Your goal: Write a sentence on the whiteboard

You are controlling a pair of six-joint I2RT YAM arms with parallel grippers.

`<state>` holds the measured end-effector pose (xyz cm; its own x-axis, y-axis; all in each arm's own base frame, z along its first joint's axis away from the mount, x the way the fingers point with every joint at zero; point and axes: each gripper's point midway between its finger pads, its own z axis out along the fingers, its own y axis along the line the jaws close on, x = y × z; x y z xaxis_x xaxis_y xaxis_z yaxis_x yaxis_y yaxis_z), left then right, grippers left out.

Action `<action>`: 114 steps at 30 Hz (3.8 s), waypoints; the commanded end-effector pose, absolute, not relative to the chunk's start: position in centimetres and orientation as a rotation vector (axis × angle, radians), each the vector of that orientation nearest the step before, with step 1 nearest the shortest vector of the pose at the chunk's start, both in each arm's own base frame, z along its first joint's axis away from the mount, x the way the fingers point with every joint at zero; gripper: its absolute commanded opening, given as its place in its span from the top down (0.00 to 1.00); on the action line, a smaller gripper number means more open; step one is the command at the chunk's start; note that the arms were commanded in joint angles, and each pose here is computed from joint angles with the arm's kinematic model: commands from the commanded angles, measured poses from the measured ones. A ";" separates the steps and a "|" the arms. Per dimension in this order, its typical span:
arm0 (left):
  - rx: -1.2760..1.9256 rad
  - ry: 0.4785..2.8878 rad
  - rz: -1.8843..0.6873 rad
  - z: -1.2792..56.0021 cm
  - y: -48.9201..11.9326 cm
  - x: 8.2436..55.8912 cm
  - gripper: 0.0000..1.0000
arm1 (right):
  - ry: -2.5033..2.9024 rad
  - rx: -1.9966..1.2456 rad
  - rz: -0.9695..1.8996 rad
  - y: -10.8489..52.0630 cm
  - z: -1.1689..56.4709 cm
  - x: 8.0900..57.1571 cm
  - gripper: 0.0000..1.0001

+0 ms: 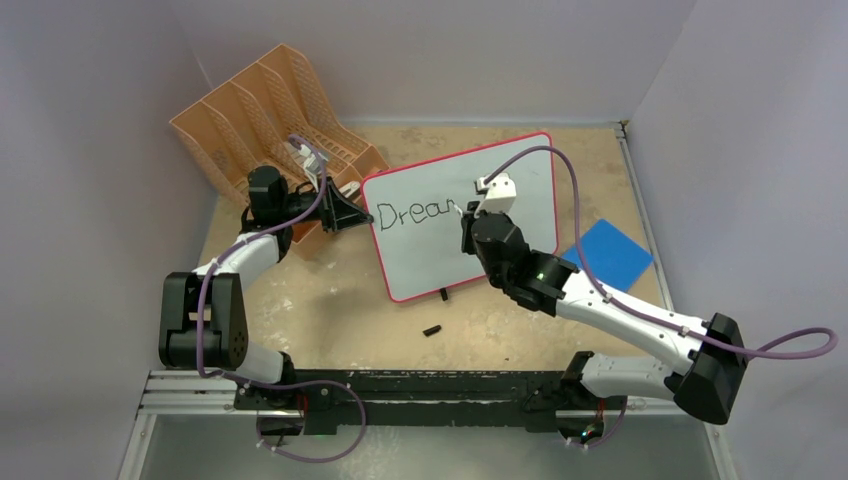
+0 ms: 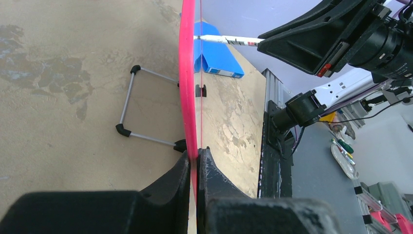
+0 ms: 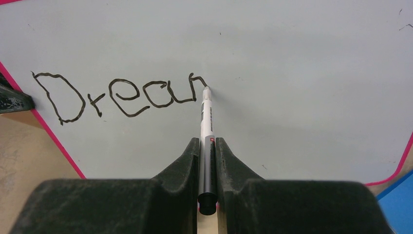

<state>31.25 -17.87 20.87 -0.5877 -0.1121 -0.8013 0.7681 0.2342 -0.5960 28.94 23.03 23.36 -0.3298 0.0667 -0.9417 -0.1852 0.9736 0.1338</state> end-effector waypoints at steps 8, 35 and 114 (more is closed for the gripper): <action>0.715 1.665 -1.424 22.4 -18.4 30.8 1.00 | 1.931 -0.077 0.240 22.1 22.2 28.4 1.00; 0.718 1.663 -1.423 22.5 -18.4 30.8 1.00 | 1.806 -0.061 0.306 23.3 26.7 29.6 1.00; 0.717 1.665 -1.423 22.4 -18.4 30.8 1.00 | 1.925 -0.041 0.250 21.1 22.5 28.9 1.00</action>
